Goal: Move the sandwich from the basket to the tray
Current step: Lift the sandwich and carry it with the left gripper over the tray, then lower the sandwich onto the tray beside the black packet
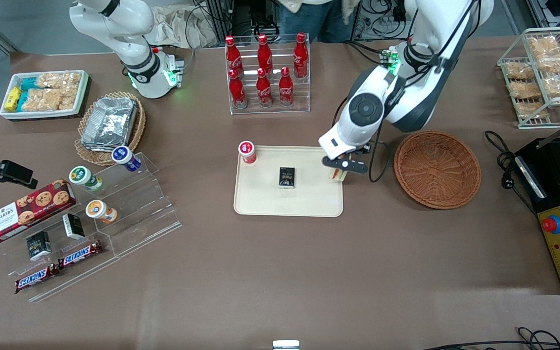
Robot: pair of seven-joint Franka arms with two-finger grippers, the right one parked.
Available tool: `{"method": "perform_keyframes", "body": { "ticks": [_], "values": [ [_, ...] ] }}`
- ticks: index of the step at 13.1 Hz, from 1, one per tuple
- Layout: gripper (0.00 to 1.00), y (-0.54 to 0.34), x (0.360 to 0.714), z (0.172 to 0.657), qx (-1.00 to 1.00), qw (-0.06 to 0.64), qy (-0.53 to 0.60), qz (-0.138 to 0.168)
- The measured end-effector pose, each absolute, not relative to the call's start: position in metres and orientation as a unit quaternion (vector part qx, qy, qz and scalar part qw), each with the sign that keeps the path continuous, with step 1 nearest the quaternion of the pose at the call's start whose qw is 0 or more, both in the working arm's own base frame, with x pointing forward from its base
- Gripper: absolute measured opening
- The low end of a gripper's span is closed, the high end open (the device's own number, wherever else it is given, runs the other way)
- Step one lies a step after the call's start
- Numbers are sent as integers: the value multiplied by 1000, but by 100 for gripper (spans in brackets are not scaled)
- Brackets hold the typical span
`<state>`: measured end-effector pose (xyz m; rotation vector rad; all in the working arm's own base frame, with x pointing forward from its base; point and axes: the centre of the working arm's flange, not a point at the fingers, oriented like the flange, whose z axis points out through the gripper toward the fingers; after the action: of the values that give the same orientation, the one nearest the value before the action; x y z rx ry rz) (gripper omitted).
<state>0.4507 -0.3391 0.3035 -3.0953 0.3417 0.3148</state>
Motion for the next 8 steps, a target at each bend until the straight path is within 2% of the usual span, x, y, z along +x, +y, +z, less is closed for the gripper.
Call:
{"method": "perform_keyframes", "body": {
  "ticks": [4,8],
  "values": [
    [19,-372,433,248,-993,48,73,76],
    [19,-375,432,229,-994,50,67,77]
  ]
}}
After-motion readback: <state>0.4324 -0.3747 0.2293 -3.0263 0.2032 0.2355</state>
